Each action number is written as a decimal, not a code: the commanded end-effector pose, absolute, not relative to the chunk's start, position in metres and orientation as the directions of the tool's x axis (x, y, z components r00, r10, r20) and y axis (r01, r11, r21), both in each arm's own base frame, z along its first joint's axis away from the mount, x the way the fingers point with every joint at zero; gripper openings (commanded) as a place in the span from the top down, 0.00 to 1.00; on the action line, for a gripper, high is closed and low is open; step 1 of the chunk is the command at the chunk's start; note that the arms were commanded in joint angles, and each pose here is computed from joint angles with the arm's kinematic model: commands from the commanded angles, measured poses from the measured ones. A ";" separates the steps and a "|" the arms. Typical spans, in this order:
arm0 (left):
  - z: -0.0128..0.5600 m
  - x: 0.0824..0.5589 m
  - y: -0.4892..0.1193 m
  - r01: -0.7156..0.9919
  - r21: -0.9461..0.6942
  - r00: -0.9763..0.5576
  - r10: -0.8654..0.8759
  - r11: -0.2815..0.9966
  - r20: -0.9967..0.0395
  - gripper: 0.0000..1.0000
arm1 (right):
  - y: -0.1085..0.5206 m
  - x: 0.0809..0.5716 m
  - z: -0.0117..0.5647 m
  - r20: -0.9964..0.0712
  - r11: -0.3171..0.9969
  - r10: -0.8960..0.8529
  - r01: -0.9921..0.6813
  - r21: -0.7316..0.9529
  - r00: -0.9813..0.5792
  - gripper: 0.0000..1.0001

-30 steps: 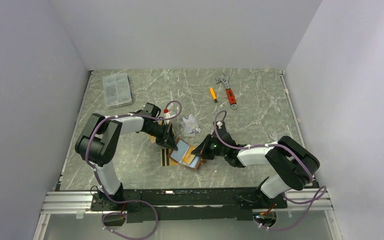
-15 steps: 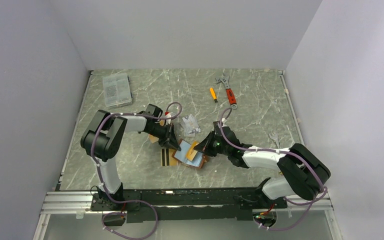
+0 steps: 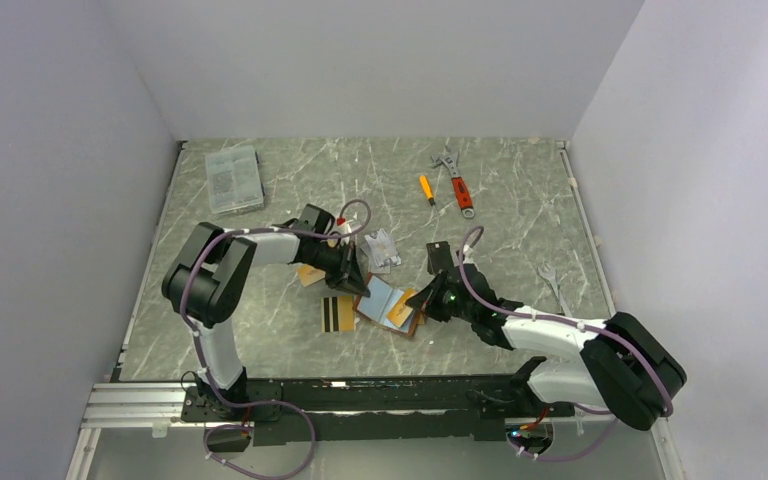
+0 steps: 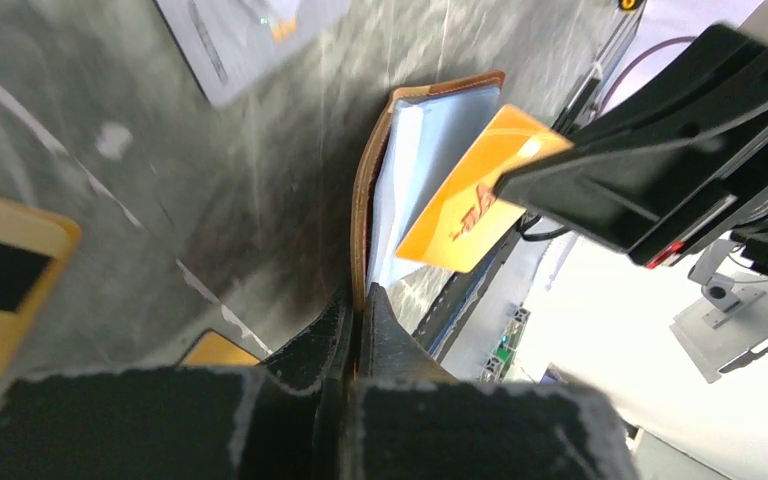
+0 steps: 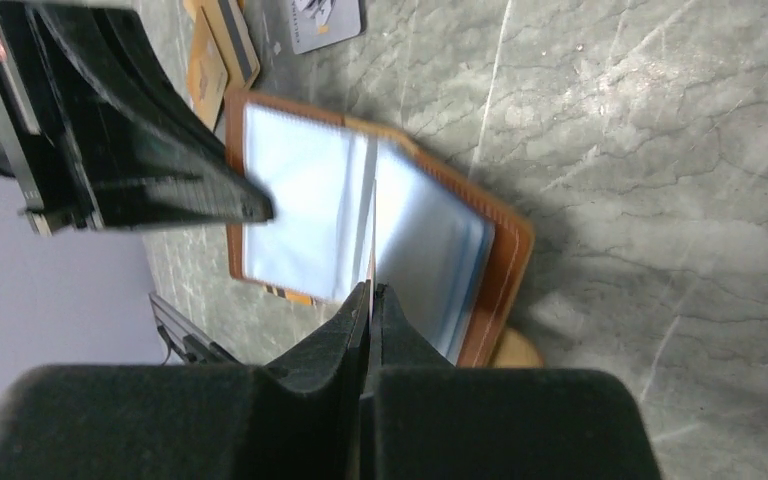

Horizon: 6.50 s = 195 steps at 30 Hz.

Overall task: Put the credit cards into the card holder
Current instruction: Insert the credit card into the card holder.

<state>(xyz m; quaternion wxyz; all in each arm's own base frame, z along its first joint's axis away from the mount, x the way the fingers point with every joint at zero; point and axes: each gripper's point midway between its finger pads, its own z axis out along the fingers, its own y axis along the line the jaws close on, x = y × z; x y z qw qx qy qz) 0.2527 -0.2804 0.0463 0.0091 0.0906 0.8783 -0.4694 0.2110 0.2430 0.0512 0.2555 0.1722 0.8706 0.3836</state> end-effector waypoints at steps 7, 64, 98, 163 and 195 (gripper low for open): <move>0.050 0.232 -0.287 0.214 -0.794 -0.976 0.151 0.569 -0.155 0.96 | 0.248 0.230 0.060 -0.324 0.584 0.566 0.091 0.807 -0.758 1.00; 0.053 0.233 -0.292 0.319 -0.728 -0.948 0.213 0.607 -0.238 0.76 | 0.255 0.201 -0.014 -0.152 0.655 0.320 0.103 0.749 -0.935 1.00; 0.052 0.234 -0.290 0.325 -0.715 -0.946 0.220 0.619 -0.240 0.79 | 0.250 0.195 0.001 -0.162 0.693 0.318 0.112 0.712 -0.934 0.63; 0.056 0.234 -0.288 0.315 -0.719 -0.949 0.203 0.619 -0.242 0.81 | 0.263 0.227 0.053 -0.177 0.557 0.471 0.136 0.819 -0.864 1.00; 0.041 0.227 -0.282 0.282 -0.684 -0.959 0.191 0.673 -0.208 0.76 | 0.278 0.204 0.023 -0.155 0.613 0.405 0.142 0.778 -0.901 0.76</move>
